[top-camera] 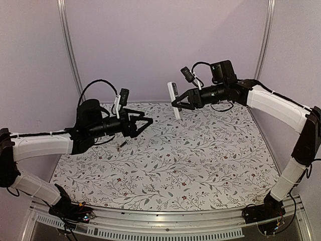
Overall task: Load the batteries into the remote control
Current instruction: Pass from the right arm to the left
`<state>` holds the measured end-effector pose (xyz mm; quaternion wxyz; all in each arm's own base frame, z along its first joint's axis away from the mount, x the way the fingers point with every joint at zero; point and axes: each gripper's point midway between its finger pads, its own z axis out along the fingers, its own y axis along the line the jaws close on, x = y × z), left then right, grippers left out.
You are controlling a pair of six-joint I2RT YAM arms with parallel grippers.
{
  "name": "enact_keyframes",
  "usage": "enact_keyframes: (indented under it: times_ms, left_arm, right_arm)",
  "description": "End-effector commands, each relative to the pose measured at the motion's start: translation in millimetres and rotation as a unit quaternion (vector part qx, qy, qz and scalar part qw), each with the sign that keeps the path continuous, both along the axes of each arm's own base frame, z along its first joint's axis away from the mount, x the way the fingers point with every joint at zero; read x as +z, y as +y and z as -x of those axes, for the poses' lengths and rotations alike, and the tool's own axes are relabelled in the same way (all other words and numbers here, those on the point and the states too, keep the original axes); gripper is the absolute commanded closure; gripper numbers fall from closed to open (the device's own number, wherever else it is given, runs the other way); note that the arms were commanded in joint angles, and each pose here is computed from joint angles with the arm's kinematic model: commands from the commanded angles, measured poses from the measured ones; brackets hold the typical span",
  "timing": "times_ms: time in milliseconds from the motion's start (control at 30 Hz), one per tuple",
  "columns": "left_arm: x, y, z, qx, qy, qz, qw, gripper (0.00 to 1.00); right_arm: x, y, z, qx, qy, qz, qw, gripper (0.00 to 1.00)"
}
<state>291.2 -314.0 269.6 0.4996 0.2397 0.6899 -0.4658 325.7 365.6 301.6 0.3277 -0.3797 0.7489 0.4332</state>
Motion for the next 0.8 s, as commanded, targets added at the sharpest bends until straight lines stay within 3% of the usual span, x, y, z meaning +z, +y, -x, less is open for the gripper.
enact_keyframes:
  times_ms: [0, 167, 600, 767]
  left_arm:
    - [19, -35, 33, -0.074, -0.067, 0.012, 0.995, 0.01]
    - [31, -62, 45, -0.108, -0.086, 0.03, 0.99, 0.0]
    - [43, -99, 42, -0.157, -0.052, 0.078, 0.983, 0.01]
    - [52, -102, 49, -0.181, -0.05, 0.105, 0.977, 0.08]
  right_arm:
    - [35, 15, 20, 0.064, 0.004, -0.107, 0.992, 0.61]
    - [54, 19, 36, 0.092, 0.004, -0.152, 0.984, 0.61]
    - [62, 29, 65, 0.139, -0.01, -0.168, 0.976, 0.62]
    - [60, 31, 66, 0.147, -0.008, -0.169, 0.975, 0.63]
